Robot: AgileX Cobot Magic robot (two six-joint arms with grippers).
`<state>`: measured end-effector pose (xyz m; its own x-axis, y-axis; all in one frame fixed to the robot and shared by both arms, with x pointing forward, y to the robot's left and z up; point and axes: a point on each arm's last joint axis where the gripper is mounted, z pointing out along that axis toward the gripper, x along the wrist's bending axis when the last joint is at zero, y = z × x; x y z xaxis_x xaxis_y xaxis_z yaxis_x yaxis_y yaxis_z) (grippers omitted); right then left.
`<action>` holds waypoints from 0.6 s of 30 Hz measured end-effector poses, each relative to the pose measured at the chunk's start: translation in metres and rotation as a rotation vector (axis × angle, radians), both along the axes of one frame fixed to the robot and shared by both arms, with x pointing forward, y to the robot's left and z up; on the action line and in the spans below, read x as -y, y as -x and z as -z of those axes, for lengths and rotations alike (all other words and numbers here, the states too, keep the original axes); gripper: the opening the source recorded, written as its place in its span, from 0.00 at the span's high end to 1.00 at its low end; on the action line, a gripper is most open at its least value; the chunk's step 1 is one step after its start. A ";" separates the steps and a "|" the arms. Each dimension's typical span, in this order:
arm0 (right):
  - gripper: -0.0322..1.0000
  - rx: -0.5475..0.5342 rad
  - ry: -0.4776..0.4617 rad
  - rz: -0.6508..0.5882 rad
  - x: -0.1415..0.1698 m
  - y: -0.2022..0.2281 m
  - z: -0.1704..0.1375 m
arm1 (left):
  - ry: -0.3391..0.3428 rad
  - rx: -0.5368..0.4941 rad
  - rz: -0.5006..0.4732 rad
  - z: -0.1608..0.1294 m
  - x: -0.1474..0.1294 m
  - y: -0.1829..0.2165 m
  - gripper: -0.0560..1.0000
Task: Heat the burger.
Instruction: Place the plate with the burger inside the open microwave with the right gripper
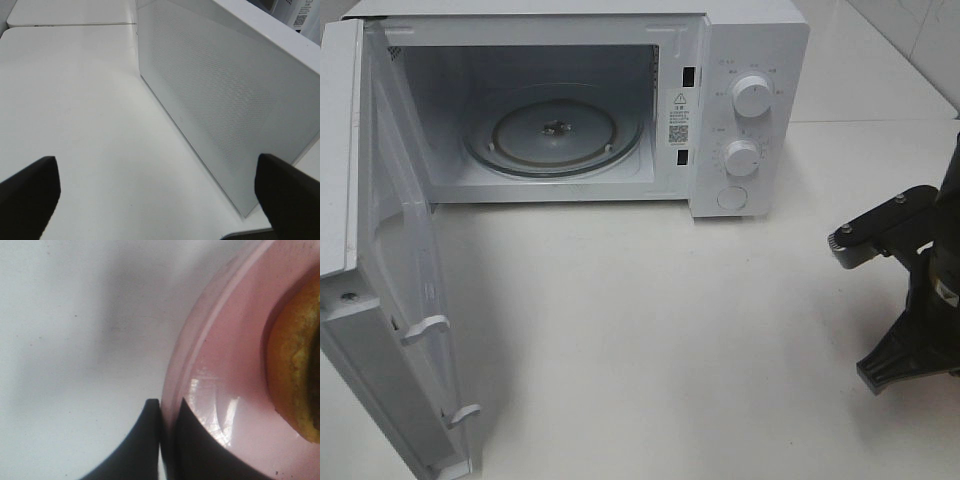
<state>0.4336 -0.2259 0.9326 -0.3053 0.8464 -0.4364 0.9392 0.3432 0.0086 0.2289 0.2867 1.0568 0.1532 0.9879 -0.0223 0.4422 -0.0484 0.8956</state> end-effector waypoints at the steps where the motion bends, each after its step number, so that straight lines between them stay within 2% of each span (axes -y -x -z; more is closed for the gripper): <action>1: 0.93 -0.001 0.002 -0.029 -0.006 0.002 0.000 | 0.000 0.000 0.000 0.000 0.000 0.000 0.02; 18: 0.93 -0.011 0.019 -0.220 -0.040 0.023 0.000 | 0.000 0.000 0.000 0.000 0.000 0.000 0.02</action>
